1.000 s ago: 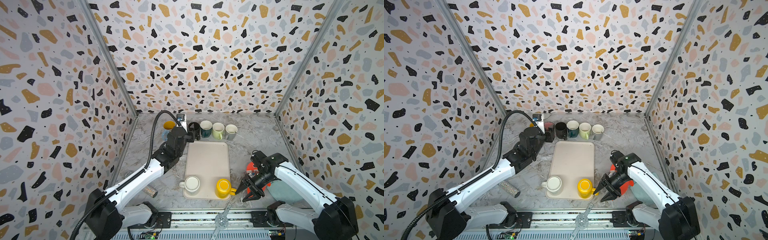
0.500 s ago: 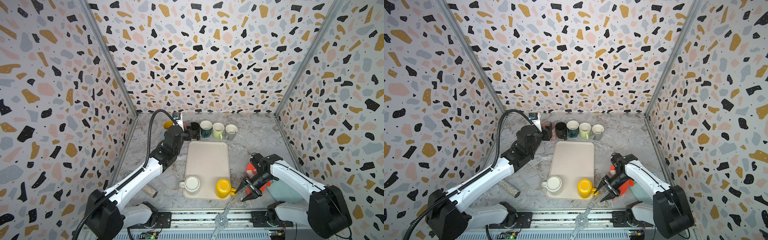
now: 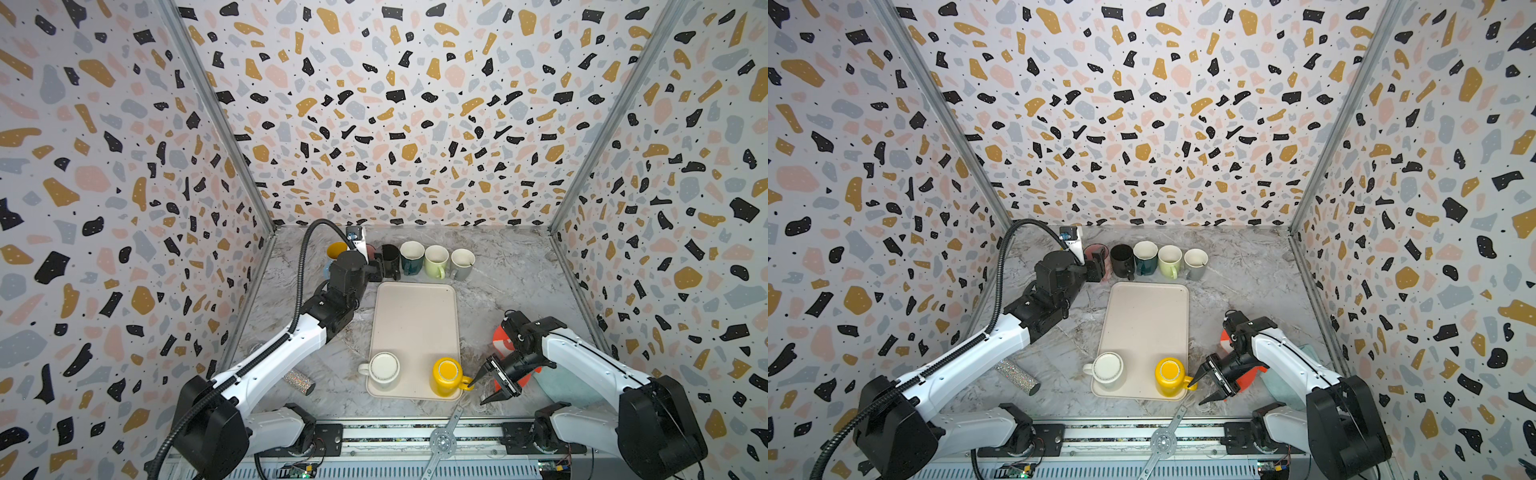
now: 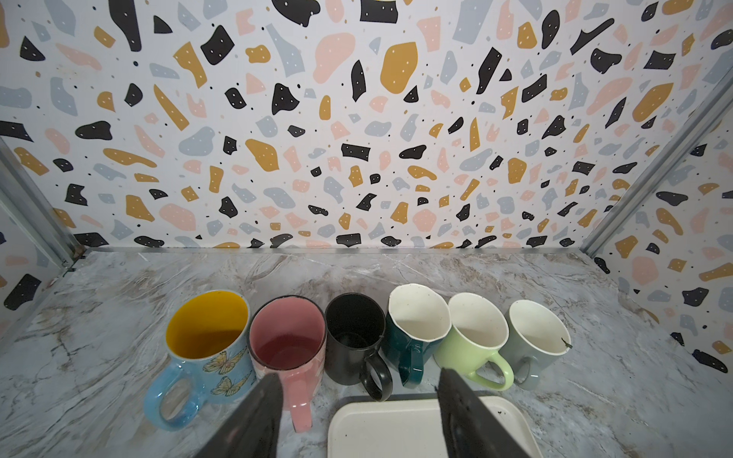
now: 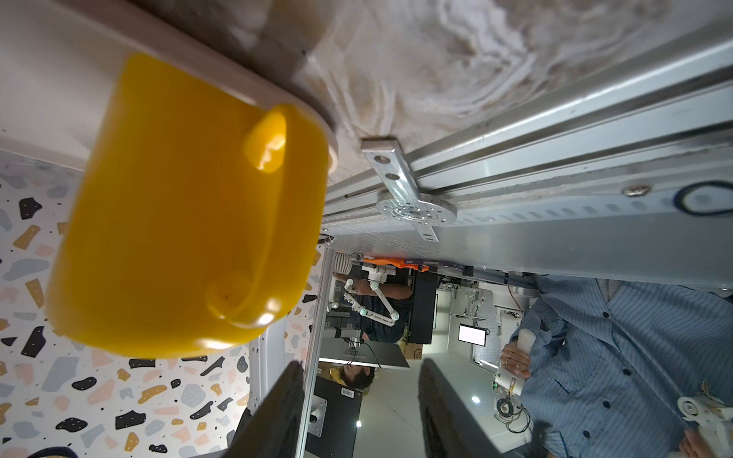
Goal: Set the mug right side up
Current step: 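Move the right gripper down over the upside-down yellow mug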
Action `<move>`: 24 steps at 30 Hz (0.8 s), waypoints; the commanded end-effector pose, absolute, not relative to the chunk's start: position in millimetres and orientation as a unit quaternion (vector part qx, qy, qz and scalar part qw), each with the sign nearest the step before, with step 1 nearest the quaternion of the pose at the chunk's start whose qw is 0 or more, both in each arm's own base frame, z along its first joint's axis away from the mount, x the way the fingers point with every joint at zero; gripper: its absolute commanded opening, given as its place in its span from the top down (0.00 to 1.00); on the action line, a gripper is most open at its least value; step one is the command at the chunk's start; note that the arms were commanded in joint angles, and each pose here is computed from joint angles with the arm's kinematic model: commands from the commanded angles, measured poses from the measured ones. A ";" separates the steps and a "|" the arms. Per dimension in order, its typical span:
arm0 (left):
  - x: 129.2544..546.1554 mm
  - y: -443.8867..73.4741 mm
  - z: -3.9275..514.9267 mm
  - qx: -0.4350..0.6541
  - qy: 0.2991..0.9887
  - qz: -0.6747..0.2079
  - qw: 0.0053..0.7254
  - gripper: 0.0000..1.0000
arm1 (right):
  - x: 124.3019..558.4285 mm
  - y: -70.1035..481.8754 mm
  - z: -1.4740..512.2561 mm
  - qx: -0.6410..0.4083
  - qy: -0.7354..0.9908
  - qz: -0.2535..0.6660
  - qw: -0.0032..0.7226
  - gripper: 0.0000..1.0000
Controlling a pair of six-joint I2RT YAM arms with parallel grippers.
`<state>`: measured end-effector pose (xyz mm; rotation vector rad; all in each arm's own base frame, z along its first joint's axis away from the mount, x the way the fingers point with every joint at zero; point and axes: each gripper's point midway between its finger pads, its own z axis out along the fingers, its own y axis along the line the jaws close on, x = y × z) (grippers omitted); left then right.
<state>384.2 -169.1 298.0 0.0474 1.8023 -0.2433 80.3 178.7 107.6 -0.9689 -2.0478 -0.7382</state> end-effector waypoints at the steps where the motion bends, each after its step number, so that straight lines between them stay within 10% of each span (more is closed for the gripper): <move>1: 387.5 -165.6 301.8 0.011 0.773 -0.108 0.625 0.37 | 92.3 176.9 108.5 -0.388 -0.803 -0.281 0.355 0.51; 24: 387.4 -155.1 300.5 0.005 0.772 -0.100 0.627 0.34 | 115.6 182.1 98.3 -0.380 -0.822 -0.253 0.341 0.47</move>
